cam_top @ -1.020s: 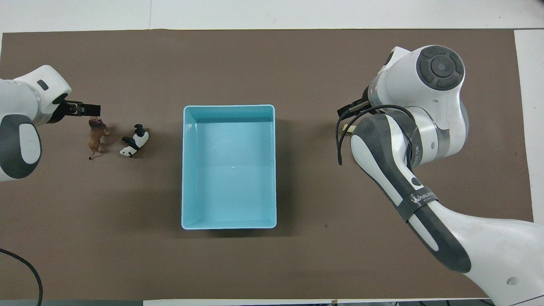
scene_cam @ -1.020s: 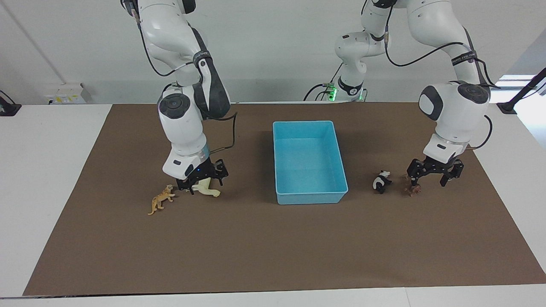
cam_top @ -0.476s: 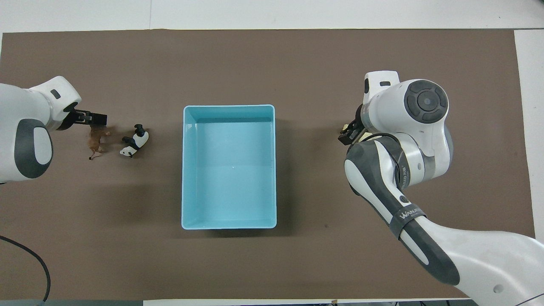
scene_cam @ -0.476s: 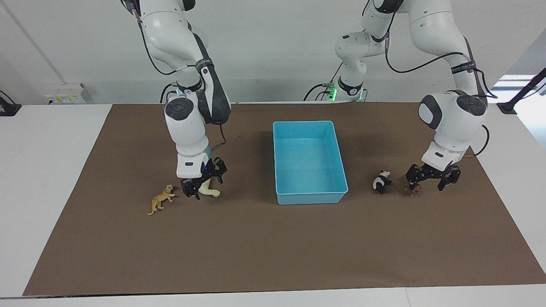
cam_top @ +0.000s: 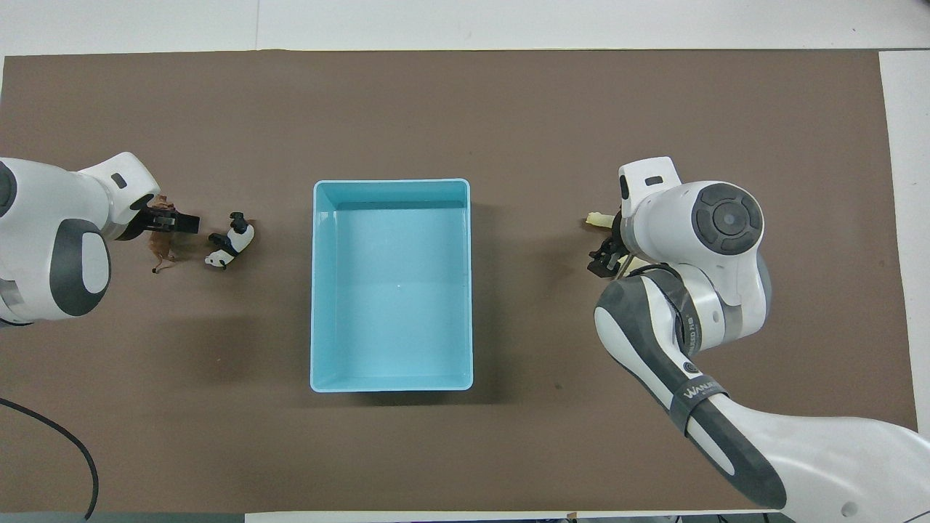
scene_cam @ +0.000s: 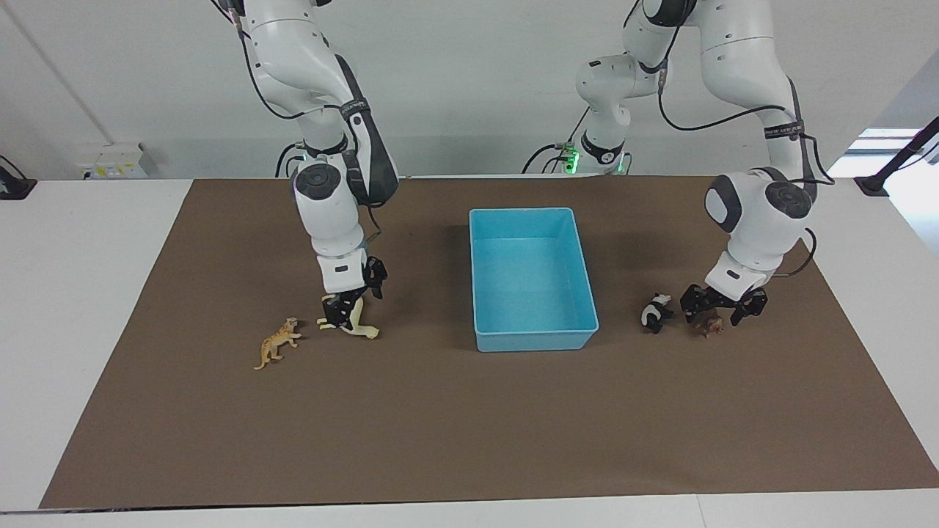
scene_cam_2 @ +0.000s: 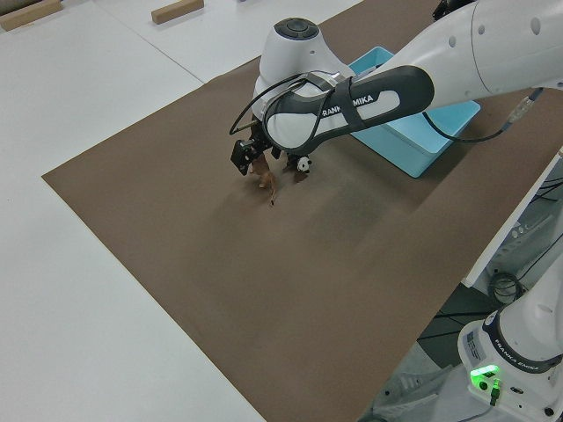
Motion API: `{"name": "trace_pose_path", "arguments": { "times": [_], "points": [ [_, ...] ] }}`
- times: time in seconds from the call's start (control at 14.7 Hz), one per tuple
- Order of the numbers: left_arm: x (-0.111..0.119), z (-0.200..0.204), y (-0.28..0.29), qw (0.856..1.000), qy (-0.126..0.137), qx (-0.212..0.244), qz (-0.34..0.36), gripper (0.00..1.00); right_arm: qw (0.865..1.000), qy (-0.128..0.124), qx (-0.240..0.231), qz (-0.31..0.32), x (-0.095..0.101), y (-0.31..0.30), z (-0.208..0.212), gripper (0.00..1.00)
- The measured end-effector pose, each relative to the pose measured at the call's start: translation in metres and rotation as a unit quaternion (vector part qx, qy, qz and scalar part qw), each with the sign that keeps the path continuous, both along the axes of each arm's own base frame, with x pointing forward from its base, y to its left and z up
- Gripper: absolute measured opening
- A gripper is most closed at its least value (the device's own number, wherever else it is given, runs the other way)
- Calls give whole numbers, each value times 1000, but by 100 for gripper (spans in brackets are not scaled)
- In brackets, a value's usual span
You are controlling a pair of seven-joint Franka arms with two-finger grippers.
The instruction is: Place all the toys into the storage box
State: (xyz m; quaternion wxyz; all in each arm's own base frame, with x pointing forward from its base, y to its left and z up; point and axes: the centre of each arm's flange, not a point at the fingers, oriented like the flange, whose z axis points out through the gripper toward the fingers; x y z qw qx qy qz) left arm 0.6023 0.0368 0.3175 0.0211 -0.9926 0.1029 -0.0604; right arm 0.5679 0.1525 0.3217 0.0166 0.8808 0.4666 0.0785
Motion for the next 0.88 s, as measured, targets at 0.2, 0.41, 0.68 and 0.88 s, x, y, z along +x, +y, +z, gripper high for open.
{"name": "trace_pose_path", "arguments": {
  "times": [0.2, 0.41, 0.68, 0.88],
  "points": [
    [-3, -4, 0, 1000, 6, 0, 0, 89, 1000, -11, 1, 3, 1, -2, 0, 100],
    [-6, -9, 0, 1000, 12, 0, 0, 51, 1000, -15, 2, 7, 1, -1, 0, 100],
    [-2, 0, 3, 1000, 16, -1, 9, 29, 999, -31, 2, 21, 0, 2, -15, 100],
    [21, 52, -6, 999, 26, -7, 47, 23, 998, -42, -1, 41, 3, 1, -29, 100]
  ]
}}
